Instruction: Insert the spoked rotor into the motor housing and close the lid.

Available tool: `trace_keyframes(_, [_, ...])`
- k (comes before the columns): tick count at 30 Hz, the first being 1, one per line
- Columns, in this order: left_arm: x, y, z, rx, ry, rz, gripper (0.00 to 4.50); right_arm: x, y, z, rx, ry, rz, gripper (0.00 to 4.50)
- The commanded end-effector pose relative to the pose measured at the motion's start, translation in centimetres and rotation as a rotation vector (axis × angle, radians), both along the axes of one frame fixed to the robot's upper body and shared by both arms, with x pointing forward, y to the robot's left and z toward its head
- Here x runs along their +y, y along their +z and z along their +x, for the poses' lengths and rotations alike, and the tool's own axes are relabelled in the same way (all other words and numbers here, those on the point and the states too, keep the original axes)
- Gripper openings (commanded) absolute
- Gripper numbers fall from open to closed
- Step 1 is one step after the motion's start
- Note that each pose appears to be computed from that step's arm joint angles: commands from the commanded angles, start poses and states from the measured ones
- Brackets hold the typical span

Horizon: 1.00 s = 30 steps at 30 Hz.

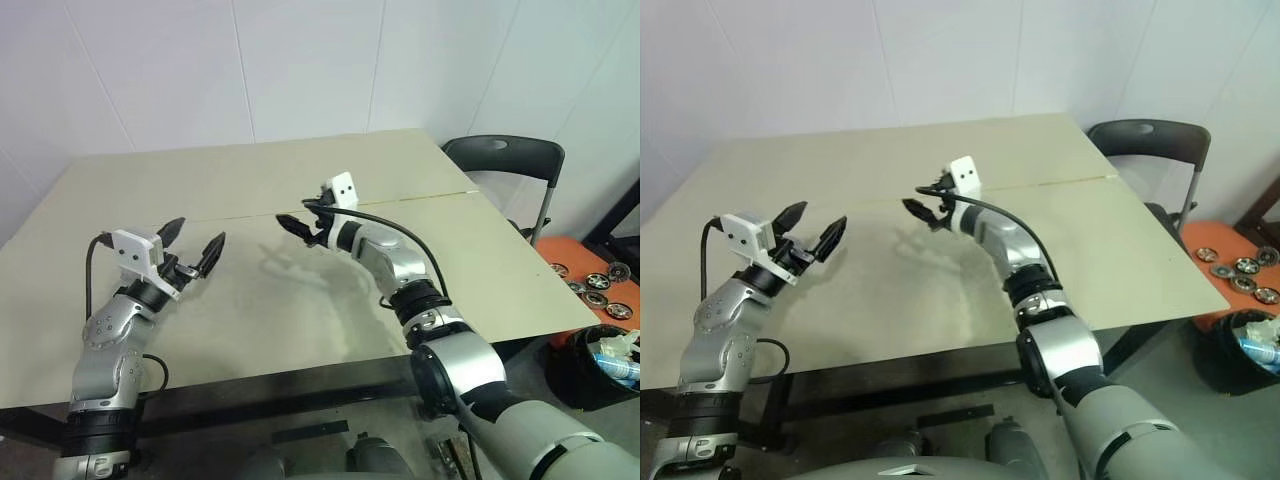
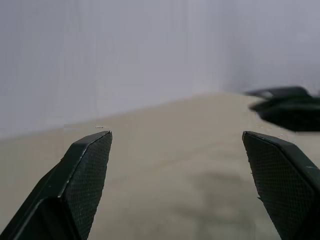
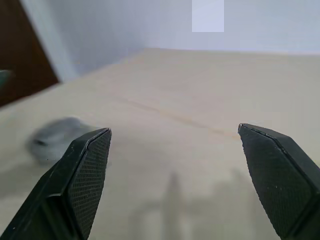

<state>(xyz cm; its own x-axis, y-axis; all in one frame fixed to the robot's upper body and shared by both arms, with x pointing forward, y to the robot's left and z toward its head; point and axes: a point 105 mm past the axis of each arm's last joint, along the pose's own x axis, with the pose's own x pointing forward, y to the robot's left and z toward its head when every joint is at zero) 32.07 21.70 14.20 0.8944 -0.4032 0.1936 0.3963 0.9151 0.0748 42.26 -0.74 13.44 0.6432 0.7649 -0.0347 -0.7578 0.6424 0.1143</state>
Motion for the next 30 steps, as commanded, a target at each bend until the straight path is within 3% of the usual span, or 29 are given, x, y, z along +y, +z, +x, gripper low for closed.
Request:
trace_keyframes(1, [-1.7,1.2,-0.3,-0.034,-0.075,0.043,4.44,-0.2,2.7,0.3,-0.141,0.015,-0.014,4.26])
trace_keyframes(18, [-2.8,0.5,0.4,-0.01,-0.11,0.066,4.44,-2.9,1.6,0.9,-0.208,-0.075,-0.135,4.26])
trace_keyframes(30, [-3.6,1.0,1.2,-0.012,-0.157,0.1,4.44,-4.2,1.4,1.1,-0.204,-0.143,-0.126,4.26])
